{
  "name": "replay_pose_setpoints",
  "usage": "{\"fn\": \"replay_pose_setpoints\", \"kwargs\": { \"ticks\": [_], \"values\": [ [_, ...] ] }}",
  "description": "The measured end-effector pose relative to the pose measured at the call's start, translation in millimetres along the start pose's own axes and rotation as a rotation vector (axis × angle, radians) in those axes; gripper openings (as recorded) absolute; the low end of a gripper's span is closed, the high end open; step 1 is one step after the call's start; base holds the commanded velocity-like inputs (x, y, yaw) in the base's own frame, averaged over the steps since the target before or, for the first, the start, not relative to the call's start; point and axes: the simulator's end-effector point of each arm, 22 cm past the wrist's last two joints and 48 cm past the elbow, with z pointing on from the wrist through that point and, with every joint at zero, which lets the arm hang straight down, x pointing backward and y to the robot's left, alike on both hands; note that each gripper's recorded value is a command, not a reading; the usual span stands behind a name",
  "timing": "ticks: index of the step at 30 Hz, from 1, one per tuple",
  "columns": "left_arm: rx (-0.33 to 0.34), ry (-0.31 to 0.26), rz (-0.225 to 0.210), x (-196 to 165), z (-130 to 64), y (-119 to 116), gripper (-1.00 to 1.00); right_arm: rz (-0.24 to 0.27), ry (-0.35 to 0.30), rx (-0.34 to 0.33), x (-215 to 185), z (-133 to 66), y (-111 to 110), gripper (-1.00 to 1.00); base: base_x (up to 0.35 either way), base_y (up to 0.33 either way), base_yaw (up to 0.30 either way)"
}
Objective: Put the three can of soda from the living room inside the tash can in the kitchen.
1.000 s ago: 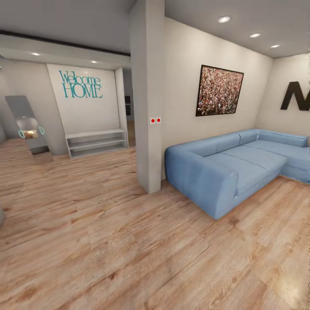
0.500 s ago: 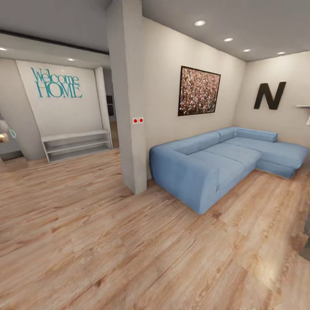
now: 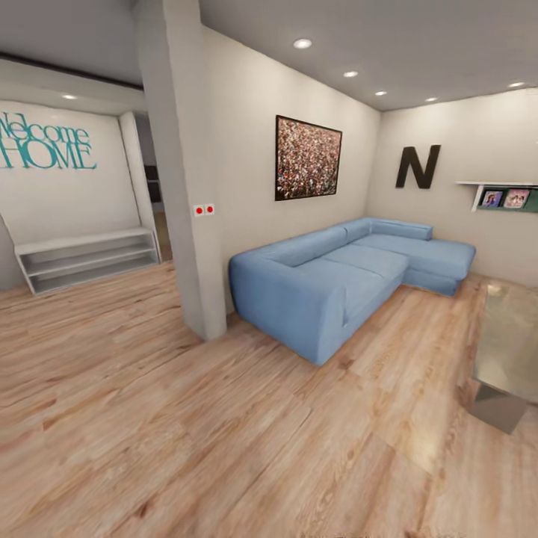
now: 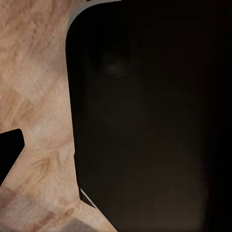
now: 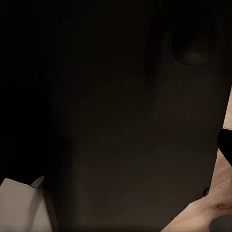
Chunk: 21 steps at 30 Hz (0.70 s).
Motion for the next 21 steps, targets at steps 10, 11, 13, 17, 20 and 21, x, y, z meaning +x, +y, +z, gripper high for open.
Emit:
{"fn": "replay_pose_setpoints", "kwargs": {
  "ticks": [10, 11, 13, 17, 20, 21],
  "values": [
    [0.001, -0.001, 0.0, -0.1, 0.0, -0.1, 1.0, -0.001, 0.0, 0.0, 0.0, 0.0, -0.1, 1.0, 0.0, 0.0, -0.286],
    [0.001, -0.001, 0.0, -0.1, 0.0, -0.1, 1.0, -0.001, 0.0, 0.0, 0.0, 0.0, -0.1, 1.0, 0.0, 0.0, -0.286],
    [0.001, -0.001, 0.0, -0.3, 0.0, -0.2, 1.0, -0.001, 0.0, 0.0, 0.0, 0.0, -0.1, 1.0, 0.0, 0.0, -0.286],
    [0.001, -0.001, 0.0, -0.1, 0.0, -0.2, 1.0, -0.001, 0.0, 0.0, 0.0, 0.0, -0.2, 1.0, 0.0, 0.0, -0.286],
    [0.001, -0.001, 0.0, -0.1, 0.0, -0.2, 1.0, -0.001, 0.0, 0.0, 0.0, 0.0, -0.1, 1.0, 0.0, 0.0, -0.286],
    [0.001, -0.001, 0.0, -0.1, 0.0, -0.2, 1.0, -0.001, 0.0, 0.0, 0.0, 0.0, -0.1, 1.0, 0.0, 0.0, -0.286]
  ]
}}
